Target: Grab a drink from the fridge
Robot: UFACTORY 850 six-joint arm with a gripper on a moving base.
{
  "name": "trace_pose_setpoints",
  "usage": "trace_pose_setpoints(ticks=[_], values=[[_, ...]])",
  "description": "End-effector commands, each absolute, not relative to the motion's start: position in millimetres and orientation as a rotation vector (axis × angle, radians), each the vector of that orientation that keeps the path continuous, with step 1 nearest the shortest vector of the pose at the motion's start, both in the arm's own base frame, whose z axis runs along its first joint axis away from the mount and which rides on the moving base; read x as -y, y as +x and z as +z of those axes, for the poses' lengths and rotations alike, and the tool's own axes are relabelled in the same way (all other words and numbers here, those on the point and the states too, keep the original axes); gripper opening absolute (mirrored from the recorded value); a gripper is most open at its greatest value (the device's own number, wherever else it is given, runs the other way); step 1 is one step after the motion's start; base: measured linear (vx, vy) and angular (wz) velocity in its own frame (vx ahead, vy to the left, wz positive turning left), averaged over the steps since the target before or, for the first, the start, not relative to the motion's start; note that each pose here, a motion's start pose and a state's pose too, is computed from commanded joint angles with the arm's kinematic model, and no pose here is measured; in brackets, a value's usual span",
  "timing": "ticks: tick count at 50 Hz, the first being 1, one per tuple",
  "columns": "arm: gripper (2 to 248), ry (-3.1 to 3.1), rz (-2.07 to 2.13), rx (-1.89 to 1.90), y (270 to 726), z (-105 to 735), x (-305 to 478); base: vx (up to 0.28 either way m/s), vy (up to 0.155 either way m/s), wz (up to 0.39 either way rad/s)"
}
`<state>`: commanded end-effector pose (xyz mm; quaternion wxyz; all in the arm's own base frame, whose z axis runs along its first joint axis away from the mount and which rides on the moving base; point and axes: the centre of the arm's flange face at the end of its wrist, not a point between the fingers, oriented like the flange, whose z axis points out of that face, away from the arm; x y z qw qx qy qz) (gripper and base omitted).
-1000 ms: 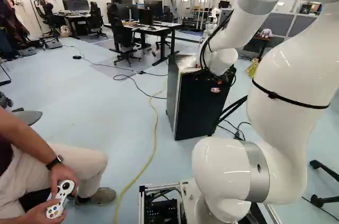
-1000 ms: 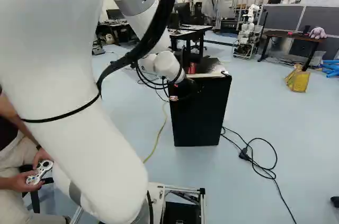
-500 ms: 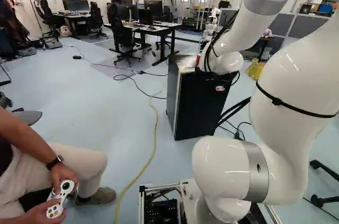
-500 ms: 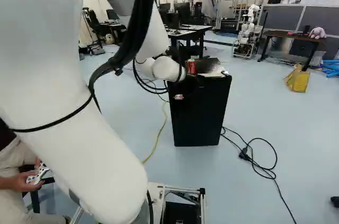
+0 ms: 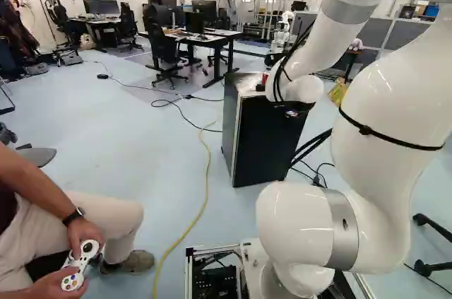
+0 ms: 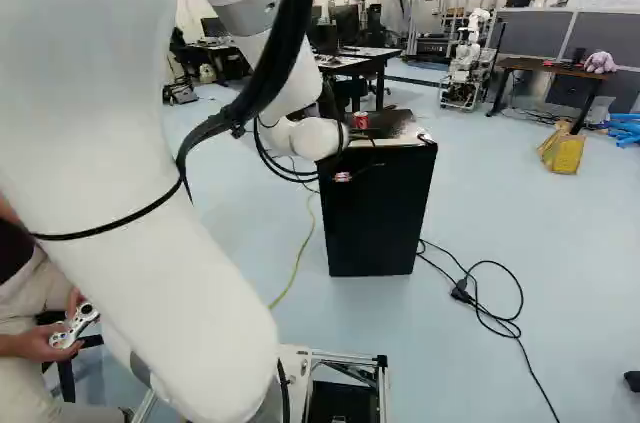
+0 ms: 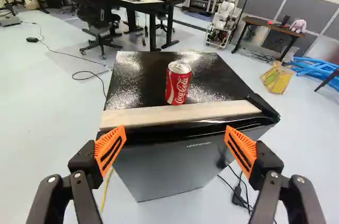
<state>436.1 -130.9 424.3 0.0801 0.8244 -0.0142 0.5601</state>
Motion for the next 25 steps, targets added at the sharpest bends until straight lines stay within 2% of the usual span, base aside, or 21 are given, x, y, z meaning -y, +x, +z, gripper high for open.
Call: trace_pose_setpoints(ticks=[25], values=[[247,2.391,1.797,0.05,444,410,132,0.0,0.0,0.0]])
